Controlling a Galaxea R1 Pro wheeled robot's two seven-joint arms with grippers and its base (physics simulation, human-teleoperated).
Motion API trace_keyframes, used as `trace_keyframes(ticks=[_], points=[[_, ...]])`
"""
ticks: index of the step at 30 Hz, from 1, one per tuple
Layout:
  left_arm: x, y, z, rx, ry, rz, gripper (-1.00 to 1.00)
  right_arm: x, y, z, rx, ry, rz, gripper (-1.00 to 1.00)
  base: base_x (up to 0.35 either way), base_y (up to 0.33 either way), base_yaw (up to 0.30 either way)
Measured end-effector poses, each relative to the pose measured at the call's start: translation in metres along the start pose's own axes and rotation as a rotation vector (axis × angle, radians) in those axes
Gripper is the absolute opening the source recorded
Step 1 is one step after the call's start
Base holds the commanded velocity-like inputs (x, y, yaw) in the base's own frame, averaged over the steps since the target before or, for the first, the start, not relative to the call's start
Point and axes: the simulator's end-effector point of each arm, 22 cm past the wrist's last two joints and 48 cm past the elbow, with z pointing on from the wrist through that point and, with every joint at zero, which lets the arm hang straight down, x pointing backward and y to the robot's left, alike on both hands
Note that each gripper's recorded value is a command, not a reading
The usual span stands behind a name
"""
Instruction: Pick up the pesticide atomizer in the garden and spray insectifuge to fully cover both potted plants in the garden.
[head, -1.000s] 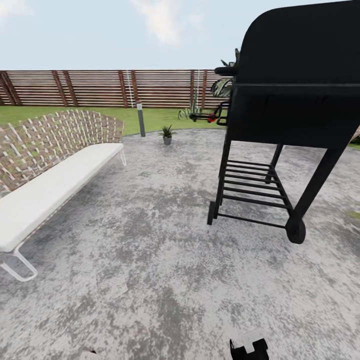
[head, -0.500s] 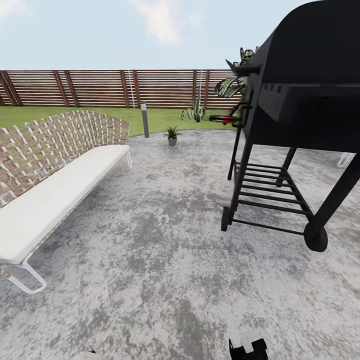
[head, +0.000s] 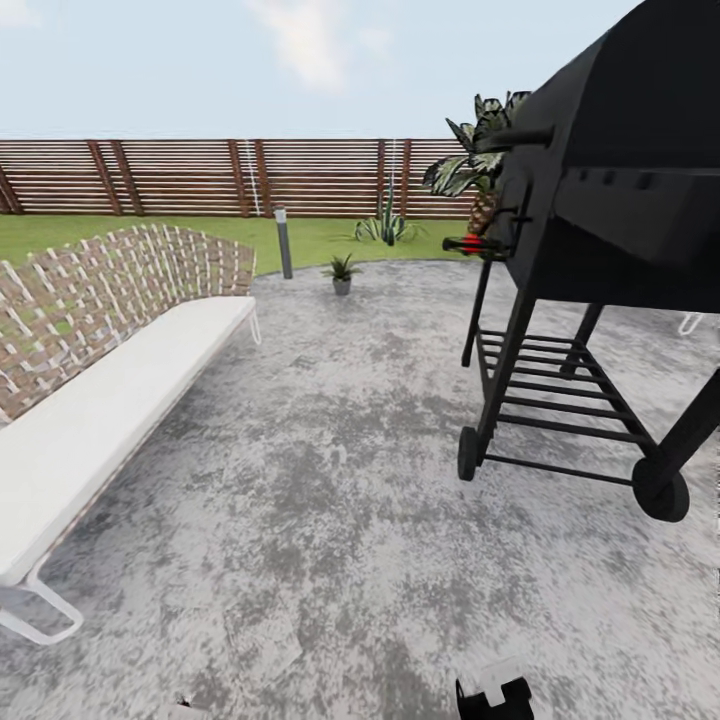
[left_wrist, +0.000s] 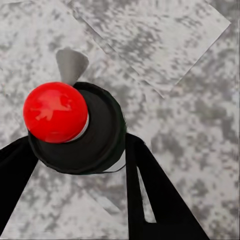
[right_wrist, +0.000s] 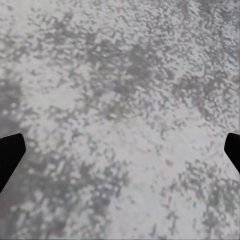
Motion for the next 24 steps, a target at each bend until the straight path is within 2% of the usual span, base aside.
trace_keyframes(ticks=[6,15,24], points=[[0.000,0.018,-0.001,-0.086,0.000,-0.004,-1.00,0.000,0.000,0.000,0.001,0.000,0.002,1.00,0.280,0.199,-0.295],[0.000,0.021,-0.001,-0.102,-0.001,-0.006,-1.00,0.000,0.000,0.000,0.002,-0.001,0.003,1.00,0.279,0.203,-0.290],[0.000,0.020,-0.001,-0.101,-0.001,-0.007,-1.00,0.000,-0.001,0.000,0.001,0.001,0.001,1.00,0.213,0.276,-0.033]])
